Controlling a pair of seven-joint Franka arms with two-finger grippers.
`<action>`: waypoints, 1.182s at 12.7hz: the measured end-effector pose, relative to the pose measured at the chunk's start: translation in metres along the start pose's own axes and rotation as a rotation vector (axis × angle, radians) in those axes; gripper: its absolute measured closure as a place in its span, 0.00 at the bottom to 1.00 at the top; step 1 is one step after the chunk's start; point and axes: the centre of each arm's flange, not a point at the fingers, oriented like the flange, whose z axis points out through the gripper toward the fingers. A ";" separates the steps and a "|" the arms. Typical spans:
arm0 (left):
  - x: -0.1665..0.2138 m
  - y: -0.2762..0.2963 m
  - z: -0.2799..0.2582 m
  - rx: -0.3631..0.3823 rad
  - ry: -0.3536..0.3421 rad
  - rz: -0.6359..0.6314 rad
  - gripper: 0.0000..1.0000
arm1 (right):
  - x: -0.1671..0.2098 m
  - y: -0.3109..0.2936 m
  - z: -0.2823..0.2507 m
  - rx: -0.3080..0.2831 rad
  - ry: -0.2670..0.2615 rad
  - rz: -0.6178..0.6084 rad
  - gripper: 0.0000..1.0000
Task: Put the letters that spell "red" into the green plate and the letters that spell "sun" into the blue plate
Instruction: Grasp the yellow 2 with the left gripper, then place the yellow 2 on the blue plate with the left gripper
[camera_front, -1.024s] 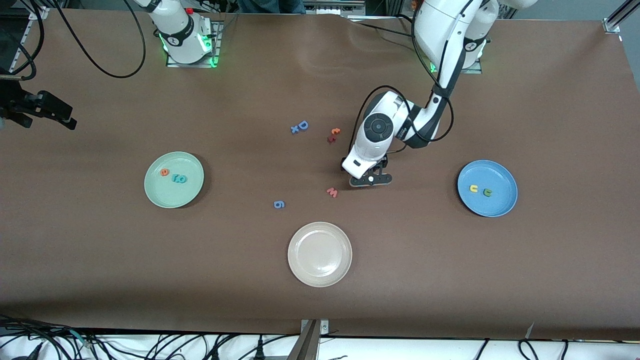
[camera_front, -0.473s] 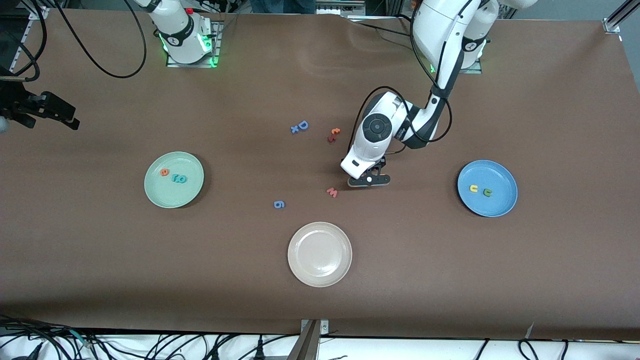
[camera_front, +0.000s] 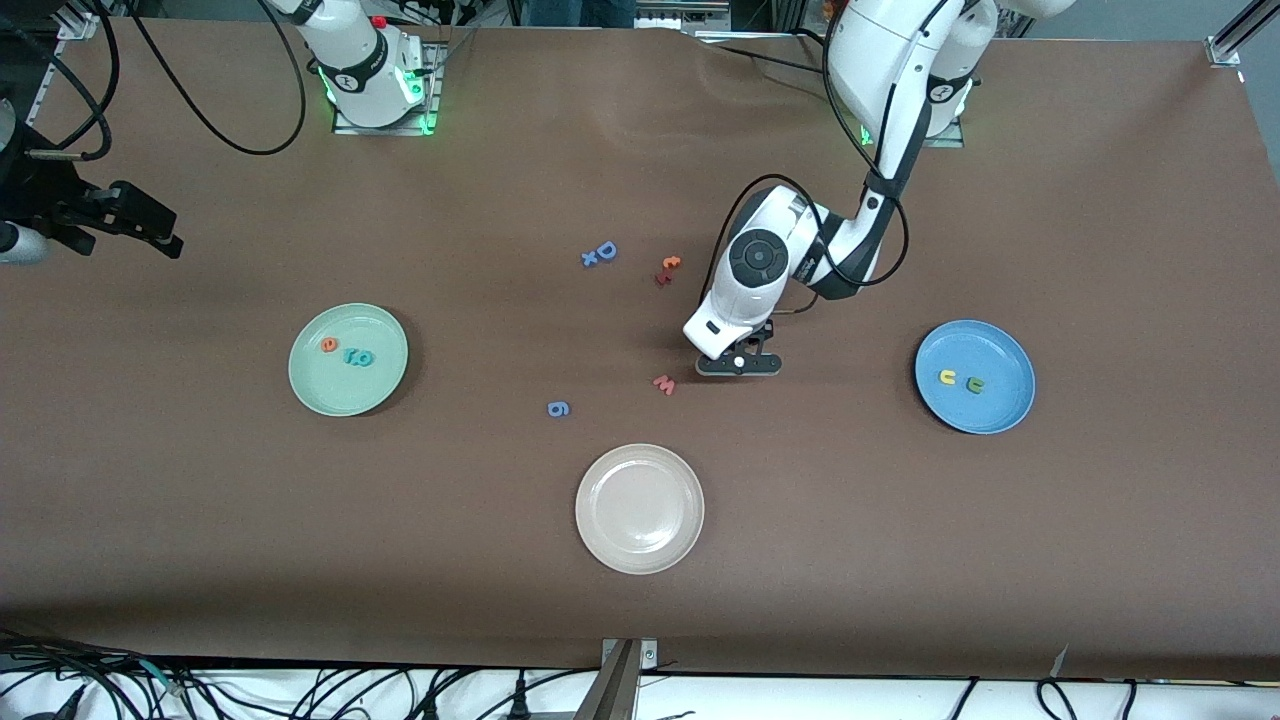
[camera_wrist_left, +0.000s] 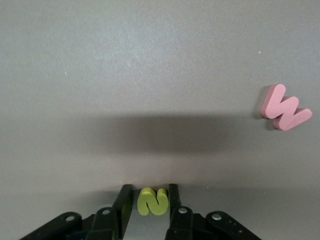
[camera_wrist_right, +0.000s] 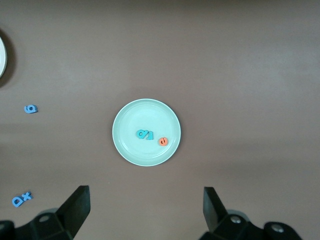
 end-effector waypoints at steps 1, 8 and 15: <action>0.003 -0.004 -0.001 0.003 0.003 0.020 0.70 | 0.000 0.002 0.000 0.000 -0.001 0.003 0.00; 0.052 -0.088 -0.024 0.052 0.002 0.174 0.72 | 0.000 0.009 0.004 -0.001 -0.009 0.016 0.00; 0.104 -0.279 -0.087 0.113 -0.052 0.495 0.72 | -0.004 0.009 0.007 -0.002 -0.048 0.015 0.00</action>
